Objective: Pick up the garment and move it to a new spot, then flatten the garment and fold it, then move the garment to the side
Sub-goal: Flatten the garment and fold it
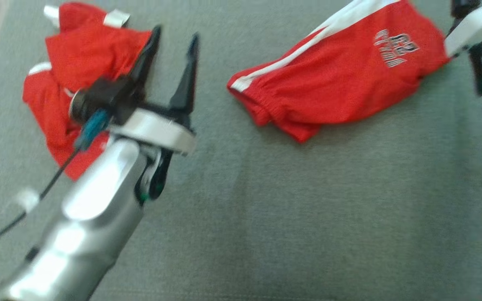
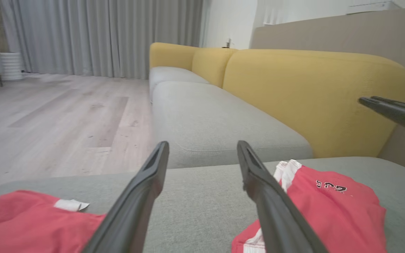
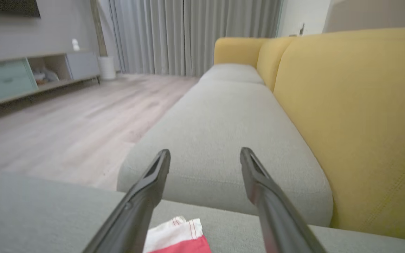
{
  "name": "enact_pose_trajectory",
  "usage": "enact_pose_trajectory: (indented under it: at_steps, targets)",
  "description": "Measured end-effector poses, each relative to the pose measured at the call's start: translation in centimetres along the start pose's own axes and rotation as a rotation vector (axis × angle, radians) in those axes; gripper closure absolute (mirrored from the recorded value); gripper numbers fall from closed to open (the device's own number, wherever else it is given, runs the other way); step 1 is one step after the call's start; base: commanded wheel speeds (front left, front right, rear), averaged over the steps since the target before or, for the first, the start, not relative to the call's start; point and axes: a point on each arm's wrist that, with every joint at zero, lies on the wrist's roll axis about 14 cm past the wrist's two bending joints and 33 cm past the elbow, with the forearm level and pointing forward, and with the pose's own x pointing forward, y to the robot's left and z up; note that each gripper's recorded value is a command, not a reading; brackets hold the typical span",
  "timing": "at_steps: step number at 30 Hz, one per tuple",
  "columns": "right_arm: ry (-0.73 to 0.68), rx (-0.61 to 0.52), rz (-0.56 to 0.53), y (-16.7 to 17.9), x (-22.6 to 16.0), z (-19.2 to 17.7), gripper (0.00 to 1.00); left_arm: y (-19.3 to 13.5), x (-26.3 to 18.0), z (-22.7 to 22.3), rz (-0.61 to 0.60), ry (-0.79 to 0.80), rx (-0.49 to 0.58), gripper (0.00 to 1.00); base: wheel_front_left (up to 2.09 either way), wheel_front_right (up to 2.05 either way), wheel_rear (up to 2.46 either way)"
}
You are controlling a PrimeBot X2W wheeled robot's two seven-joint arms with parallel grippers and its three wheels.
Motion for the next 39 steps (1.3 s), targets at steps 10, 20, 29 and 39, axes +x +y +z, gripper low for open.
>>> enact_pose_trajectory:
  at_steps: [10, 20, 29, 39]
  targets:
    - [-0.115, 0.251, -0.026, 4.5, -10.0, -1.4, 0.0, -0.7, -4.9, 0.8, 0.057, -0.067, 0.061, 0.0, 0.0, 0.0, 0.0]
    - [-0.032, 0.31, -0.039, 8.0, -18.5, -6.1, 0.0, -1.8, -9.8, -3.3, 0.111, 0.011, 0.013, 0.0, 0.0, 0.0, 0.0]
    - [-0.047, 0.29, -0.026, 8.2, -17.3, -5.7, 0.0, -2.1, -9.9, -3.9, 0.091, 0.013, -0.002, 0.0, 0.0, 0.0, 0.0]
    - [0.111, 0.181, -0.111, 1.5, -7.4, -5.5, 0.0, -0.4, -8.5, -6.4, 0.109, 0.07, -0.018, 0.0, 0.0, 0.0, 0.0]
